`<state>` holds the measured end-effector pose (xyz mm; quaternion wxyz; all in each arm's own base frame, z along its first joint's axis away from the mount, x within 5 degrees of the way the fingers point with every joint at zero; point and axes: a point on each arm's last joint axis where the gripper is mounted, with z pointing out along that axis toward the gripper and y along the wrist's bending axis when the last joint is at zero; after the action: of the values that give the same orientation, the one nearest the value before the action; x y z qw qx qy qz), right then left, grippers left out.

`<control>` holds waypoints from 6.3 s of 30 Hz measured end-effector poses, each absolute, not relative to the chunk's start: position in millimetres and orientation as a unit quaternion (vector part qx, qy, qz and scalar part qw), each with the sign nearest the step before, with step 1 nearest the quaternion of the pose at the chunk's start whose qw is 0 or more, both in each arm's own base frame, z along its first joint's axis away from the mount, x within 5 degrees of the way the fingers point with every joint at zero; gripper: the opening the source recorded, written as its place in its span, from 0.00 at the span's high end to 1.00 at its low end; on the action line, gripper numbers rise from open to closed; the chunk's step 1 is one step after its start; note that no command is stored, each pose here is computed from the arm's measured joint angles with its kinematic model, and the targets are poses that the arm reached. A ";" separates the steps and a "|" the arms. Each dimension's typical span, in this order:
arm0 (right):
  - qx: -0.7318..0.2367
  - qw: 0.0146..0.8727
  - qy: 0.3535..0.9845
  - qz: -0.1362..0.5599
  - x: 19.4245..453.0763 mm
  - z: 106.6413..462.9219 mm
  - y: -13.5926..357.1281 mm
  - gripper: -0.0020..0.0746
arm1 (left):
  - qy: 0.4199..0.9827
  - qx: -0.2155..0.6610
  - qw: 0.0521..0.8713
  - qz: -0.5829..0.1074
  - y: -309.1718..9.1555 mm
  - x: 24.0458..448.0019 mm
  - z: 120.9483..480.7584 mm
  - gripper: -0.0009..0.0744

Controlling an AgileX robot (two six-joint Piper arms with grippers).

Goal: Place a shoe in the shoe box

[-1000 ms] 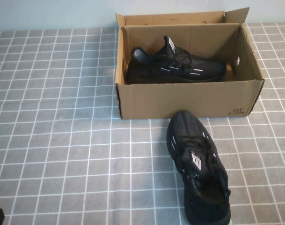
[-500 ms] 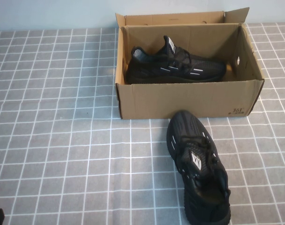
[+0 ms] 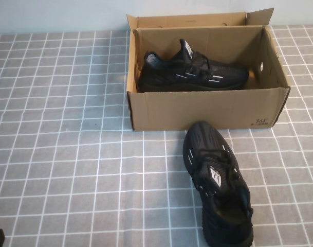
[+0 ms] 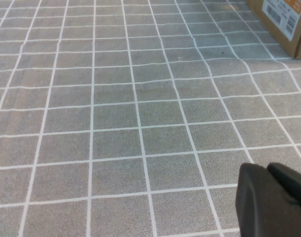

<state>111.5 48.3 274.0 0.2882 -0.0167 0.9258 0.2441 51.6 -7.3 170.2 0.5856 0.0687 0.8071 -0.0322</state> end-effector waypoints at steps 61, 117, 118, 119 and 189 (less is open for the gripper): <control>-0.510 0.239 0.826 0.027 246.9 248.4 191.0 0.30 | 0.807 0.069 0.586 -0.032 -7.3 51.6 170.2 0.99; -0.561 0.247 0.791 0.002 260.1 228.5 199.0 0.89 | 0.807 0.069 0.586 -0.032 -7.3 51.6 170.2 0.99; -0.559 0.246 0.792 0.004 259.2 229.8 198.5 0.92 | 0.807 0.069 0.586 -0.032 -7.3 51.6 170.2 0.99; -0.559 0.244 0.792 0.004 257.9 231.6 197.6 0.94 | 0.807 0.069 0.586 -0.032 -7.3 51.6 170.2 0.99; -0.565 0.342 0.749 0.050 227.2 390.2 184.0 0.96 | 0.873 0.002 0.453 -0.180 -33.7 107.6 269.4 0.99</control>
<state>227.2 184.0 390.2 0.3424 -0.5647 0.7493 0.0498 107.6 -33.7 269.4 0.4531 0.0018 0.8732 -0.1796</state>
